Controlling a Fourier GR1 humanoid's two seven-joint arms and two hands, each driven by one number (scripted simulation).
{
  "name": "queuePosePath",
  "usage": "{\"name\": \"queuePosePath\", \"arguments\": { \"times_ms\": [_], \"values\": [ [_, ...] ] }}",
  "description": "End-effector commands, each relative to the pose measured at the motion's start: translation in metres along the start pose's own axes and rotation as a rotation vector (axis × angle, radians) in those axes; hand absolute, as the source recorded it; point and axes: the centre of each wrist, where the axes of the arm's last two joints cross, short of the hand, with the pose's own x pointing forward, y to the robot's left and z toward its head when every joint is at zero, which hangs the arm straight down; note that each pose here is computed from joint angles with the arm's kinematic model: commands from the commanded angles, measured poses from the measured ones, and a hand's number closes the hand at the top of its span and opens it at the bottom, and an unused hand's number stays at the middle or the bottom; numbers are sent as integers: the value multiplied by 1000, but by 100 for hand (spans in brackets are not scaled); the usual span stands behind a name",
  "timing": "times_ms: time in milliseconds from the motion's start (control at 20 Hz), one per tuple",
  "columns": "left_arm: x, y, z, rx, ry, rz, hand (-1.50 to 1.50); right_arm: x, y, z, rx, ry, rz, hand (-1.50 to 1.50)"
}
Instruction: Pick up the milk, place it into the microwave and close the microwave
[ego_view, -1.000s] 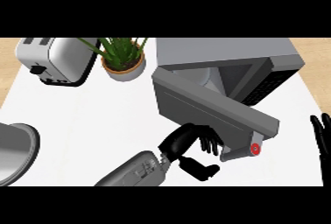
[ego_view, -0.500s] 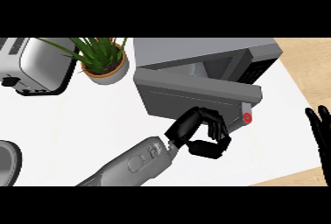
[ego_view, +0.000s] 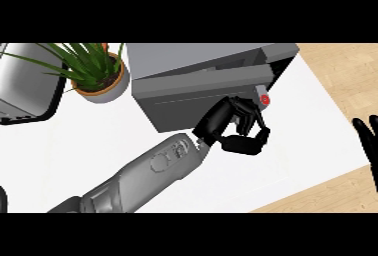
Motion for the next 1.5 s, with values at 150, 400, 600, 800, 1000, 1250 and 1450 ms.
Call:
{"name": "queuePosePath", "arguments": {
  "times_ms": [150,400,600,800,1000,1250,1450],
  "values": [
    [21,11,-27,58,-29,-18,150,13,-1,-15,65,-7,-20,-150],
    [19,18,-32,110,-18,-30,150,19,-2,-22,90,-17,-30,-150],
    [25,16,-35,136,-17,-15,150,23,-5,-24,98,-12,-33,-150],
    [27,16,-37,151,-25,-19,150,27,-11,-29,110,1,-10,-150],
    [24,15,-35,171,-31,-35,150,34,-18,-35,103,-13,15,-150],
    [25,14,-35,199,-38,-30,150,42,-25,-38,113,5,37,-150],
    [25,12,-34,210,-35,-24,150,48,-30,-43,129,4,57,-150]
  ]
}}
